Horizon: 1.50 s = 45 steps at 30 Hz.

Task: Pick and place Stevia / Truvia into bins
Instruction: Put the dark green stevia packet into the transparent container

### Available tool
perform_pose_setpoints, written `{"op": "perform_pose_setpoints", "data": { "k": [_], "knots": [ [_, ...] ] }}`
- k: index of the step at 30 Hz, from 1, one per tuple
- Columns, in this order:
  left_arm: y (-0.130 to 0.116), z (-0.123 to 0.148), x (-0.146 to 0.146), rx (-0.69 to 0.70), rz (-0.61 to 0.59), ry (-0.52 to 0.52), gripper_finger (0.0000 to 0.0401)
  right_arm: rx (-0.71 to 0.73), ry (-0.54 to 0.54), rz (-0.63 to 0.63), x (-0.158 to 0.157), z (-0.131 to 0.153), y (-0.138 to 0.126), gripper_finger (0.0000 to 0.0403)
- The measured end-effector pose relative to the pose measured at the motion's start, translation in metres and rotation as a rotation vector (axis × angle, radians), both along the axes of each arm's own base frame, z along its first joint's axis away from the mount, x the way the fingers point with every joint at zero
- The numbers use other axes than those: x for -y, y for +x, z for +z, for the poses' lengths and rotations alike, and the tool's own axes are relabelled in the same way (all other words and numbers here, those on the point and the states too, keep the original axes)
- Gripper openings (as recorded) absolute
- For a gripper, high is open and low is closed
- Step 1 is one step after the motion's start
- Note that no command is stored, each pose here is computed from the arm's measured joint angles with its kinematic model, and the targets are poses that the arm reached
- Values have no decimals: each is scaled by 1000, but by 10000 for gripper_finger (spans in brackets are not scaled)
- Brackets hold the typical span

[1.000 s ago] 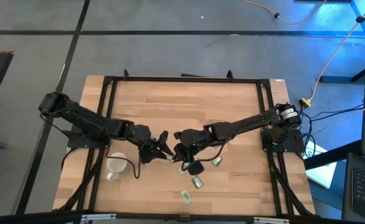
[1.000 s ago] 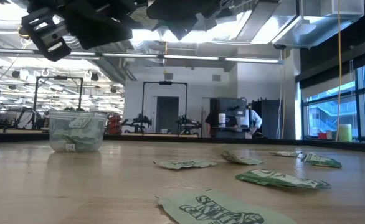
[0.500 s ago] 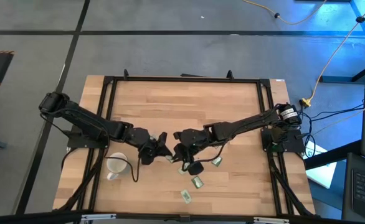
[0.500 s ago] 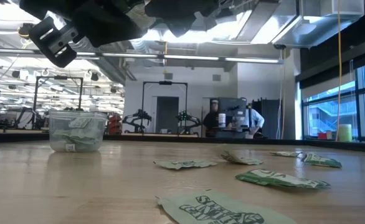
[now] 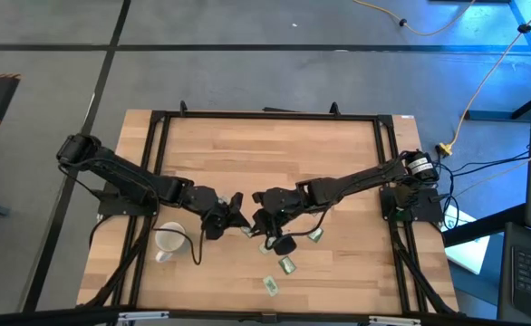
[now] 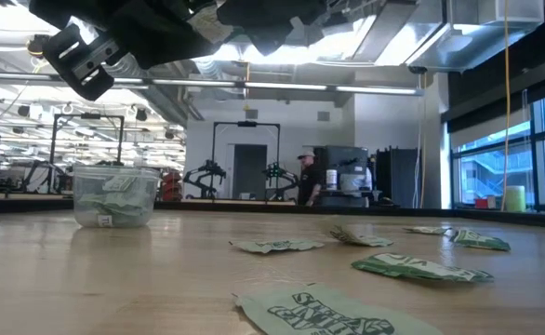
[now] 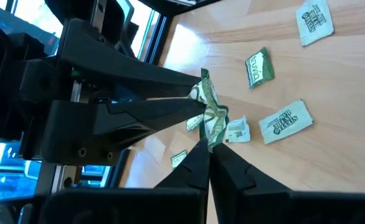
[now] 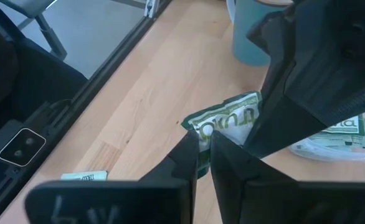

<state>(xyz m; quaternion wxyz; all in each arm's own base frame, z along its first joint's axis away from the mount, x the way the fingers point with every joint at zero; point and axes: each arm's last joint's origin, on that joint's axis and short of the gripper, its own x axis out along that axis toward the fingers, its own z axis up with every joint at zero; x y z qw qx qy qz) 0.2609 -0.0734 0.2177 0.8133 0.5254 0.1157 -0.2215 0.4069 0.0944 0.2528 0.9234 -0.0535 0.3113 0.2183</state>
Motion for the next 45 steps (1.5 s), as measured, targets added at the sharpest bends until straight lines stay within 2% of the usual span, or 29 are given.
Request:
{"op": "perform_pose_setpoints", "data": {
  "k": [6, 11, 17, 22, 25, 30, 35, 41, 45],
  "knots": [
    [0, 0, 0, -29, 50, -103, 2, -19, -61, -64, 3, 2, -4, 106],
    [-1, -1, -1, -86, 135, -245, 2, -24, -112, -124, 8, 15, -14, 146],
    [-15, -3, -16, -252, 458, -497, 2, -128, -152, -219, 14, 23, -32, 155],
    [-36, -4, -37, -504, 713, -684, 2, -223, -203, -262, 22, 18, -40, 155],
    [-44, -1, -50, -627, 828, -784, 2, -247, -196, -293, 29, 17, -40, 155],
    [-48, 0, -70, -798, 969, -1012, 2, -217, -182, -328, 41, 19, -35, 155],
    [-51, -13, -84, -924, 1102, -1066, 3, -211, -180, -337, 44, 19, -34, 155],
    [-47, -24, -92, -1055, 1100, -1141, 3, -209, -180, -334, 44, 19, -34, 155],
    [-44, -31, -96, -1067, 1142, -1127, 3, -209, -180, -333, 44, 19, -34, 155]
  ]
}}
